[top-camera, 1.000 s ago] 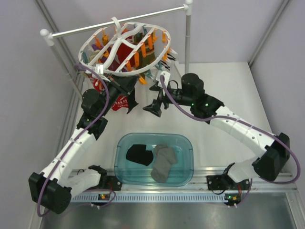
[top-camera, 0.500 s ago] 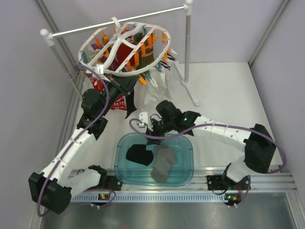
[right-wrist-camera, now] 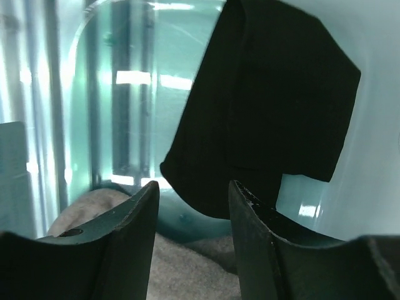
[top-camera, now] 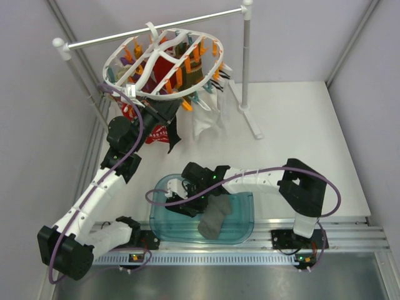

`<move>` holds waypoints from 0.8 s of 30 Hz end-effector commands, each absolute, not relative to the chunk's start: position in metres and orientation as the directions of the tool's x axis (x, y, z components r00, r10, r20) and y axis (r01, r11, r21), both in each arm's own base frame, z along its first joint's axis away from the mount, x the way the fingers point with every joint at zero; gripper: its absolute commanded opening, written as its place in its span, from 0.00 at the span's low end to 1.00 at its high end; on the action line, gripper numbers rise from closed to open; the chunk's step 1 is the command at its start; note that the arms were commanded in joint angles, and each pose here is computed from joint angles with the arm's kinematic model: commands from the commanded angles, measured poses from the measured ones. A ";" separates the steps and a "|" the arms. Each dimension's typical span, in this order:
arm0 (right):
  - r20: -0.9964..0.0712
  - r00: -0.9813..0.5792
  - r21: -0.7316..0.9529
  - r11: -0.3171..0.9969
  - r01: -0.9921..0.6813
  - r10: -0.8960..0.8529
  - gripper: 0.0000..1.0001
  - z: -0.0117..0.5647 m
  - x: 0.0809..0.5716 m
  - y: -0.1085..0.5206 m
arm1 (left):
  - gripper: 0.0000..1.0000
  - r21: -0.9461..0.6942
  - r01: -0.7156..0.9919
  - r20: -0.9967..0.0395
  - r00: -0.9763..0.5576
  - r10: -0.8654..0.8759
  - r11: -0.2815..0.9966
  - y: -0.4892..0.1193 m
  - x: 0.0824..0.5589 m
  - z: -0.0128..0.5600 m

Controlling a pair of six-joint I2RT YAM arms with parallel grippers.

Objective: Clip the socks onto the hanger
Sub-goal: Adjust the sock in the bin.

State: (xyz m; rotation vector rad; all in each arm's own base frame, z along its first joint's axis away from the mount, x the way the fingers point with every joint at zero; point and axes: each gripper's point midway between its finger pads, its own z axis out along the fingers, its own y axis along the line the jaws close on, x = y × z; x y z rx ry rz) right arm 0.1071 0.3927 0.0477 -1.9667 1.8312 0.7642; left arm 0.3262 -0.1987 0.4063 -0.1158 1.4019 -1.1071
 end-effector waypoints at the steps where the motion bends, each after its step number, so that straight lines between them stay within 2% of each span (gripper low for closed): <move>1: -0.562 -0.013 0.086 -0.043 -0.995 -0.827 0.47 0.037 0.113 0.394 | 0.00 -0.644 0.536 -0.705 -0.139 -0.695 0.546 -0.188 0.334 0.420; 6: -0.507 -0.025 0.050 -0.001 -0.999 -0.862 0.43 0.017 0.120 0.388 | 0.00 -0.646 0.533 -0.706 -0.142 -0.694 0.547 -0.189 0.335 0.418; 9: -0.461 -0.020 0.052 -0.005 -0.999 -0.887 0.33 0.005 0.121 0.386 | 0.00 -0.644 0.534 -0.707 -0.142 -0.693 0.548 -0.189 0.335 0.418; 10: -0.450 -0.019 0.056 -0.007 -0.998 -0.893 0.28 0.001 0.121 0.385 | 0.00 -0.643 0.534 -0.708 -0.141 -0.692 0.549 -0.189 0.335 0.418; 11: -0.450 -0.015 0.061 -0.014 -0.998 -0.893 0.18 0.002 0.120 0.384 | 0.00 -0.642 0.534 -0.709 -0.140 -0.691 0.550 -0.189 0.335 0.418; 12: -0.465 -0.005 0.060 -0.026 -0.998 -0.885 0.12 0.010 0.119 0.388 | 0.00 -0.641 0.534 -0.710 -0.138 -0.691 0.552 -0.188 0.335 0.417; 13: -0.476 0.001 0.054 -0.031 -0.998 -0.879 0.00 0.015 0.120 0.390 | 0.00 -0.640 0.535 -0.711 -0.140 -0.689 0.552 -0.189 0.334 0.417; 15: -0.496 0.024 0.043 -0.053 -0.998 -0.868 0.00 0.030 0.119 0.394 | 0.00 -0.640 0.534 -0.711 -0.141 -0.688 0.552 -0.189 0.334 0.416; 18: -0.588 0.075 -0.002 -0.091 -0.996 -0.806 0.00 0.086 0.121 0.413 | 0.00 -0.639 0.536 -0.713 -0.142 -0.687 0.552 -0.189 0.334 0.416; 24: -0.608 0.166 -0.061 -0.164 -0.985 -0.776 0.00 0.131 0.110 0.414 | 0.00 -0.636 0.535 -0.716 -0.139 -0.684 0.556 -0.188 0.333 0.416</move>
